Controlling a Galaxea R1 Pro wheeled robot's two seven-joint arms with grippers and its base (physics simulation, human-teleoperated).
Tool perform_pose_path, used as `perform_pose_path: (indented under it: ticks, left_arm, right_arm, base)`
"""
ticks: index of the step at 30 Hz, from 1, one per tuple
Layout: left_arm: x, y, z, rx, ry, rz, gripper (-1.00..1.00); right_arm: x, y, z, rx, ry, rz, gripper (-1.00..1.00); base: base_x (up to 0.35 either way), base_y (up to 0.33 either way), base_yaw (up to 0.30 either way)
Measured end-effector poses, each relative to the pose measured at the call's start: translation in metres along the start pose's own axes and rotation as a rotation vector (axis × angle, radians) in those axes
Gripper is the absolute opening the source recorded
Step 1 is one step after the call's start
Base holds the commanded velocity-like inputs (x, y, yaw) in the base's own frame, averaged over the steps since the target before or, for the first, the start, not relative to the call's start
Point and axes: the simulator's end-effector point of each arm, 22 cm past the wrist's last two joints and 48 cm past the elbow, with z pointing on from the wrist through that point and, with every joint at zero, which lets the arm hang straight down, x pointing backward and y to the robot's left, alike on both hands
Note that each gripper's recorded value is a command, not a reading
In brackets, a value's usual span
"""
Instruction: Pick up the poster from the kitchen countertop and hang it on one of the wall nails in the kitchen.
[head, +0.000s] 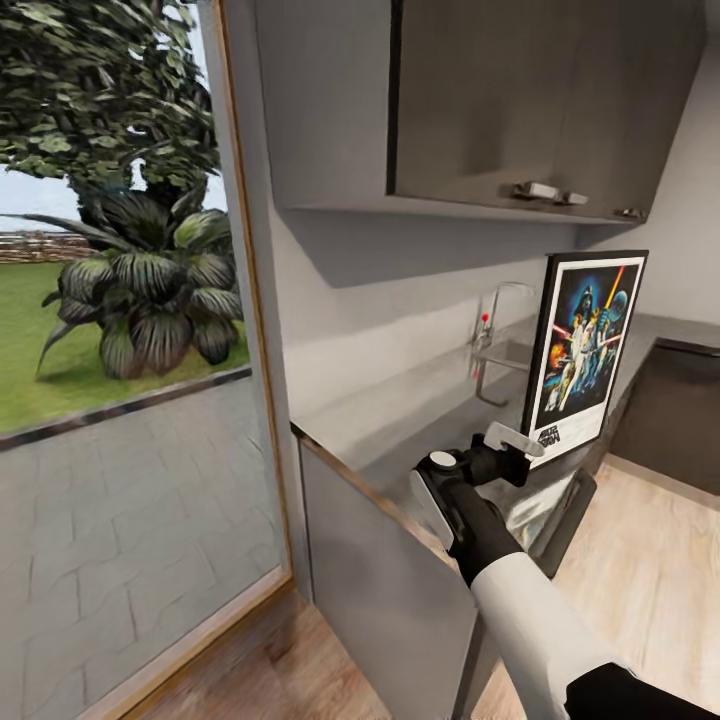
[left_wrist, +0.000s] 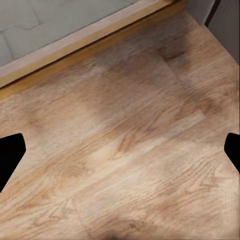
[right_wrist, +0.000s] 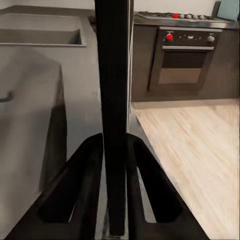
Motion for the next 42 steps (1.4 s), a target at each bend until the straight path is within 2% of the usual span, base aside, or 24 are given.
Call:
perform_pose_path:
  ticks: [25,37,42]
  left_arm:
    - [-0.001,0.0,0.0,0.0,-0.003,0.0,1.0]
    - [-0.001,0.0,0.0,0.001,-0.002,0.0,1.0]
    - [-0.001,0.0,0.0,0.002,-0.002,-0.001,1.0]
  right_arm:
    - [0.003,-0.001,0.0,0.0,0.002,-0.007,-1.0]
    - [0.001,-0.011,0.013,0.019,-0.015,-0.012,-1.0]
    - [0.006,-0.004,0.019,-0.028,-0.019,-0.026,-1.0]
  base:
    - [-0.249,-0.202,-0.015]
    - [-0.227,-0.174,0.0]
    - [-0.028,-0.021,0.0]
